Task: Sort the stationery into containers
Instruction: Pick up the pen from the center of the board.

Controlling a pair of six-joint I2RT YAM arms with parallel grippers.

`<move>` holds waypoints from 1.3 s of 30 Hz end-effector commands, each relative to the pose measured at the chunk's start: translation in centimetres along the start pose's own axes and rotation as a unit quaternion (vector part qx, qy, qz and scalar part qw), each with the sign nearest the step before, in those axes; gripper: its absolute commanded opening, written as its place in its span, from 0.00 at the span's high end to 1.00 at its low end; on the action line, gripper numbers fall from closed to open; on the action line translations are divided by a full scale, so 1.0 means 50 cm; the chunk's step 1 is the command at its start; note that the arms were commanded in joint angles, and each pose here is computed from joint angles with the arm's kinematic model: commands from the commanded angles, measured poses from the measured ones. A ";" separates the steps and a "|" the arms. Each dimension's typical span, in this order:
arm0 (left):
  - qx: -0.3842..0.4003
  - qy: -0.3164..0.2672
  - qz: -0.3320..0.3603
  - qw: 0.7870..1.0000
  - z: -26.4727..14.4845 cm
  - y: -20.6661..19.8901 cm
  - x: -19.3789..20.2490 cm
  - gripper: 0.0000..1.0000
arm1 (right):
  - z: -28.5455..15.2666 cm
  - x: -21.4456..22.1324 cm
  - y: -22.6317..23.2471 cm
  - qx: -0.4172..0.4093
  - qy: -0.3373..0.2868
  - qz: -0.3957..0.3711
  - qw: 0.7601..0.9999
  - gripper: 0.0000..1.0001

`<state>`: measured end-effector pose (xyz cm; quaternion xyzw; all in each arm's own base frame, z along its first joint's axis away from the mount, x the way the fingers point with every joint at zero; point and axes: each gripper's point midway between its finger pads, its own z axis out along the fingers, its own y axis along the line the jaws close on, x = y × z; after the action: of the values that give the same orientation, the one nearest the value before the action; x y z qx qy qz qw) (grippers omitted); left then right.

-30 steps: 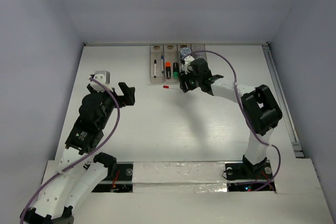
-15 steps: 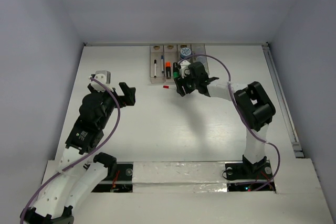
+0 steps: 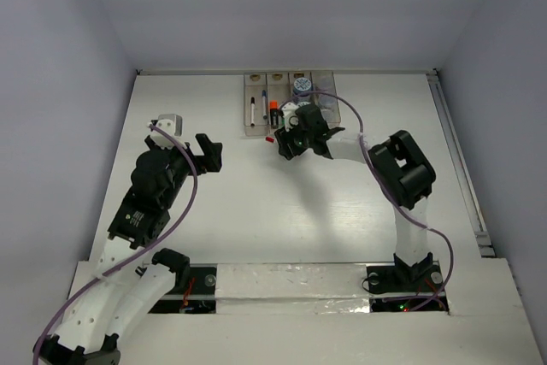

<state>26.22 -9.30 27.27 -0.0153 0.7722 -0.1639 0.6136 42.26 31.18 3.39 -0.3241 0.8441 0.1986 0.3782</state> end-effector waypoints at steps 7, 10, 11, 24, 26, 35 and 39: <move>0.012 -0.029 0.000 1.000 0.000 -0.009 -0.028 0.01 | 0.017 0.035 0.115 -0.010 0.029 -0.001 1.000 0.48; 0.012 -0.032 0.000 0.999 -0.002 -0.008 -0.030 0.01 | 0.030 0.045 0.087 0.031 0.052 0.008 0.998 0.49; 0.012 -0.032 0.000 0.999 -0.004 -0.008 -0.031 0.01 | 0.034 0.049 0.084 0.039 0.057 0.023 0.997 0.49; 0.012 -0.034 0.000 0.999 -0.005 -0.009 -0.032 0.01 | 0.032 0.090 0.116 0.061 0.093 0.059 0.992 0.99; 0.012 -0.035 0.000 0.999 -0.006 -0.009 -0.033 0.01 | 0.016 0.064 0.126 0.052 0.067 0.076 0.994 1.00; 0.011 -0.036 -0.001 0.999 -0.007 -0.008 -0.035 0.01 | -0.113 -0.146 0.206 -0.042 -0.069 0.102 0.991 1.00; 0.011 -0.036 0.000 0.999 -0.006 -0.008 -0.034 0.01 | -0.109 -0.254 0.188 -0.019 -0.131 0.109 0.985 1.00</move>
<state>26.01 -9.22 27.63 -0.0158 0.7678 -0.1660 0.6186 36.46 37.17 10.97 -0.2342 0.8554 0.2594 0.3824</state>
